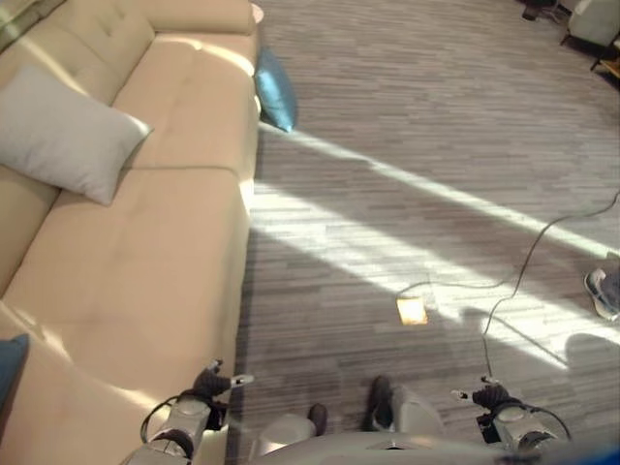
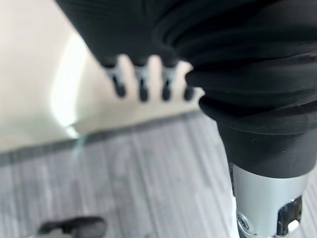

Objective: Pick up all the scattered cushions and arrange them neatly on the sofa.

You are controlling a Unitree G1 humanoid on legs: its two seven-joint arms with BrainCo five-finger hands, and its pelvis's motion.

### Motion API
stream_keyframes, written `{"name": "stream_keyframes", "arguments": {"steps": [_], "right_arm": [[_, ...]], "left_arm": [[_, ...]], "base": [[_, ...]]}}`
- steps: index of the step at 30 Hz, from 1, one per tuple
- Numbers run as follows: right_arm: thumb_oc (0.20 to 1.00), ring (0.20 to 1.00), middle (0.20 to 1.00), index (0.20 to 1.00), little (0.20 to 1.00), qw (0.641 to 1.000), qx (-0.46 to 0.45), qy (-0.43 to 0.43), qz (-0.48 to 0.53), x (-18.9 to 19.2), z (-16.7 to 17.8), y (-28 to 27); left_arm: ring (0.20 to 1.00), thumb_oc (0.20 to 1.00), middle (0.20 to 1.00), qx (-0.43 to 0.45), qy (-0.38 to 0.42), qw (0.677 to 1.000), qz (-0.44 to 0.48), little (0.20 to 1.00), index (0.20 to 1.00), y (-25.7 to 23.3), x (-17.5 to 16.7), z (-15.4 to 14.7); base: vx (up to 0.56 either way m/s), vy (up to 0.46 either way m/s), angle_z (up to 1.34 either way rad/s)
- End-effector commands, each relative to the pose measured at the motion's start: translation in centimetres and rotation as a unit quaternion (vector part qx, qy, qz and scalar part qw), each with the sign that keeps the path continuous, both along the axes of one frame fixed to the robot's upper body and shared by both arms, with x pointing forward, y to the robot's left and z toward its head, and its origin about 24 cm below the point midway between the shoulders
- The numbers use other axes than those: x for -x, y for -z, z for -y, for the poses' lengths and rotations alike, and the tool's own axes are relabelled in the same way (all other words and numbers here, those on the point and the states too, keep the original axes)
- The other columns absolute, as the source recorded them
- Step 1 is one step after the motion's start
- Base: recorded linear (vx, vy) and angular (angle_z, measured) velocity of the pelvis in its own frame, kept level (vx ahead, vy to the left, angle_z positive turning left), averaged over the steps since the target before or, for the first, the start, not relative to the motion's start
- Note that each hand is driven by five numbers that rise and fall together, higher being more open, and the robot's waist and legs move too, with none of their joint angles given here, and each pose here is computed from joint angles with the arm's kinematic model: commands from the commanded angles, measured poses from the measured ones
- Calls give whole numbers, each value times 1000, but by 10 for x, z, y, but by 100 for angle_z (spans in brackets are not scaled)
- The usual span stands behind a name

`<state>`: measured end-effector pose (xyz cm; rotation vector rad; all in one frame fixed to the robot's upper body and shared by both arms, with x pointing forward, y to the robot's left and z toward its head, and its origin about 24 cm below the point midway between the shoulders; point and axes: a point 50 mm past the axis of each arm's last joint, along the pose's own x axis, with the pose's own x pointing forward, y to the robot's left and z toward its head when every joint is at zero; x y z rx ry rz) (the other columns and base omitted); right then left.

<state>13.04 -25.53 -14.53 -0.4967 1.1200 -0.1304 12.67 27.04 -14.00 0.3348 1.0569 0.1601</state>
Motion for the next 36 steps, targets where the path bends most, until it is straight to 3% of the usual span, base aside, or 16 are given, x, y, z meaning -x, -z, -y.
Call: {"name": "stream_keyframes", "arguments": {"steps": [1, 8, 16, 21, 29, 32, 36], "right_arm": [[1000, 1000, 1000, 1000, 1000, 1000, 25, -6, -6, 3, 15, -4], [1000, 1000, 1000, 1000, 1000, 999, 27, 16, 29, -5, 18, -8], [1000, 1000, 1000, 1000, 1000, 999, 19, -23, 16, -9, 4, -5], [1000, 1000, 1000, 1000, 1000, 999, 18, -33, 29, -21, 2, -9], [1000, 1000, 1000, 1000, 1000, 999, 21, -25, 0, 0, 7, -3], [1000, 1000, 1000, 1000, 1000, 999, 23, -4, 29, -8, 11, -7], [1000, 1000, 1000, 1000, 1000, 999, 26, -4, 29, -7, 15, -8]], "left_arm": [[1000, 1000, 1000, 19, -21, 999, -14, 1000, 1000, 10, 20, 12], [1000, 1000, 1000, 27, 16, 999, 13, 1000, 1000, 5, -4, 24], [1000, 1000, 1000, 17, -2, 1000, -18, 1000, 1000, 8, 18, 10], [1000, 1000, 1000, 5, -11, 1000, -3, 1000, 1000, 3, 13, 1], [1000, 1000, 1000, 10, -8, 999, -29, 1000, 1000, 10, 26, 9], [1000, 1000, 1000, 16, 16, 1000, -12, 1000, 1000, 8, 9, 17], [1000, 1000, 1000, 22, 19, 999, -18, 1000, 1000, 10, 12, 20]], "base": [[399, -220, 43], [361, -297, 85], [351, 55, -56], [449, 77, -6], [482, -258, 78], [216, -341, 65], [311, -81, -10]]}}
